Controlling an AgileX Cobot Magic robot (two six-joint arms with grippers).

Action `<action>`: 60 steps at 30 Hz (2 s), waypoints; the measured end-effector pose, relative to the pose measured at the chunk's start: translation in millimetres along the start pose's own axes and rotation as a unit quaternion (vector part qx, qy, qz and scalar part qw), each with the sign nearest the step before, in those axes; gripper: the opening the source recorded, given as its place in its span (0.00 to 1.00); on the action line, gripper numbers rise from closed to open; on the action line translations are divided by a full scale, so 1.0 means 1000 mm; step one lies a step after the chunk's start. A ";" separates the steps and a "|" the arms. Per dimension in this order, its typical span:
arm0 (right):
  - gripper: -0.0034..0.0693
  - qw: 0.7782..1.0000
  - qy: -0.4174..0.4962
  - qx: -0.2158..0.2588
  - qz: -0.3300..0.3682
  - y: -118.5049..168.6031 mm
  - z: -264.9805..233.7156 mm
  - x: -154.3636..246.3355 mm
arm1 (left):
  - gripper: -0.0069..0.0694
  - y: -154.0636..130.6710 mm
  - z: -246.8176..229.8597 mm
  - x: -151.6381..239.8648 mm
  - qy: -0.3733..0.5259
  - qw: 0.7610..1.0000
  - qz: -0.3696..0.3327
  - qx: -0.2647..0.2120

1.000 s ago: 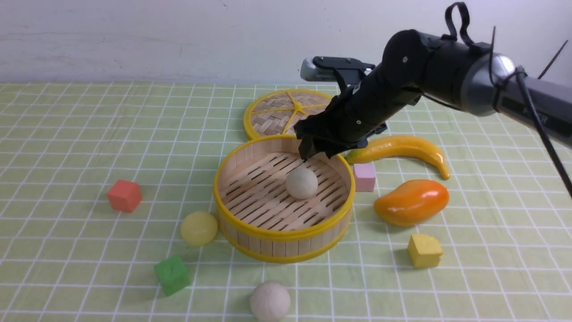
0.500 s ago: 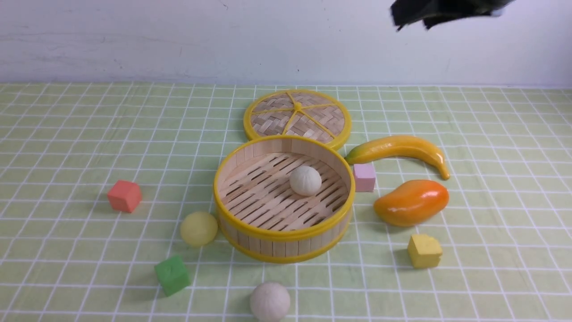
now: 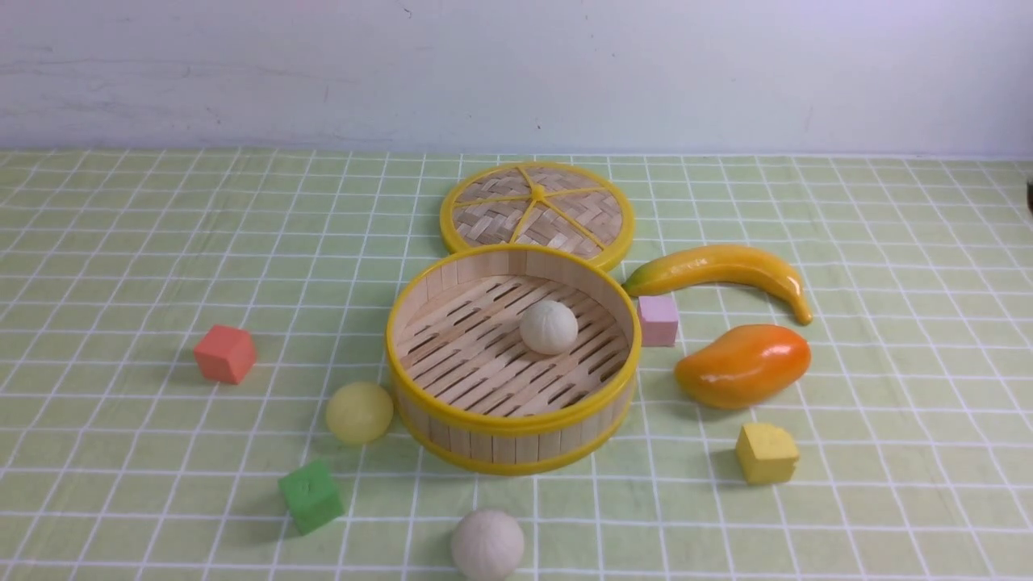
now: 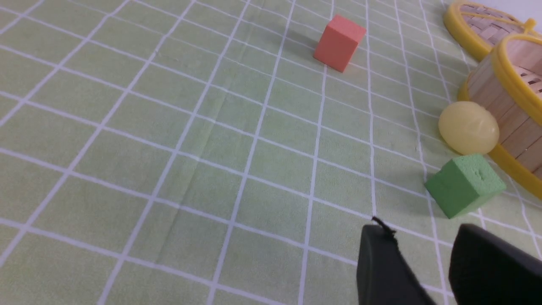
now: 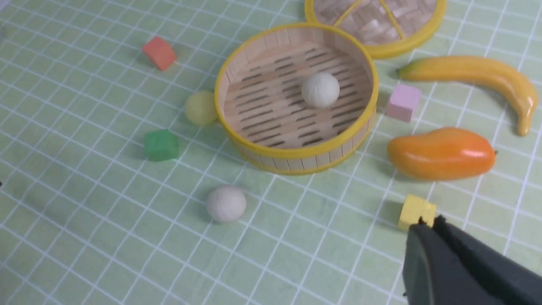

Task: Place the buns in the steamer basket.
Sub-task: Use the left arm to grab a steamed stuffed bun

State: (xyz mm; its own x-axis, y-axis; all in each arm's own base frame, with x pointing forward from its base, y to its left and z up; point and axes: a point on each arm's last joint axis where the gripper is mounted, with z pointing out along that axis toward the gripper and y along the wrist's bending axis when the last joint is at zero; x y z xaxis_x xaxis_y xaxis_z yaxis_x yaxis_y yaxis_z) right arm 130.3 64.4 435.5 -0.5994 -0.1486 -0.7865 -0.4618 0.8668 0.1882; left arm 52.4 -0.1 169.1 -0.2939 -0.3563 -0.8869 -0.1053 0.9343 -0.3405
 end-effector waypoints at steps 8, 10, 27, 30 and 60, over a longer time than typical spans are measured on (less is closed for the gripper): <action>0.02 1.000 -0.021 0.000 0.023 -0.004 0.007 0.076 | 0.40 0.000 0.000 0.000 0.000 1.000 0.000 0.000; 0.02 0.999 -0.024 0.000 0.023 -0.004 0.005 0.087 | 0.40 0.000 0.000 0.000 0.000 1.000 0.000 0.000; 0.04 0.995 -0.066 0.068 -0.011 -0.017 0.003 0.112 | 0.40 0.000 0.000 0.000 0.000 1.000 0.000 0.000; 0.05 0.982 -0.132 0.137 0.011 -0.030 0.003 0.133 | 0.40 0.000 0.000 0.000 0.000 1.000 0.000 0.000; 0.08 0.933 -0.190 0.296 0.079 -0.072 0.071 0.264 | 0.40 0.000 0.000 0.000 0.000 1.000 0.000 0.000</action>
State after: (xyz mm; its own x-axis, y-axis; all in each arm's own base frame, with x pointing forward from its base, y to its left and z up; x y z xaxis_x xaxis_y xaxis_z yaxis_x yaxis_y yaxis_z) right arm 51.8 -3.3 173.0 -0.3029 0.0861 -0.9491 0.1218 0.9912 0.0511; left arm 52.4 -0.1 169.1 -0.2932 -0.3566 -0.8871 -0.1050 0.9342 -0.3408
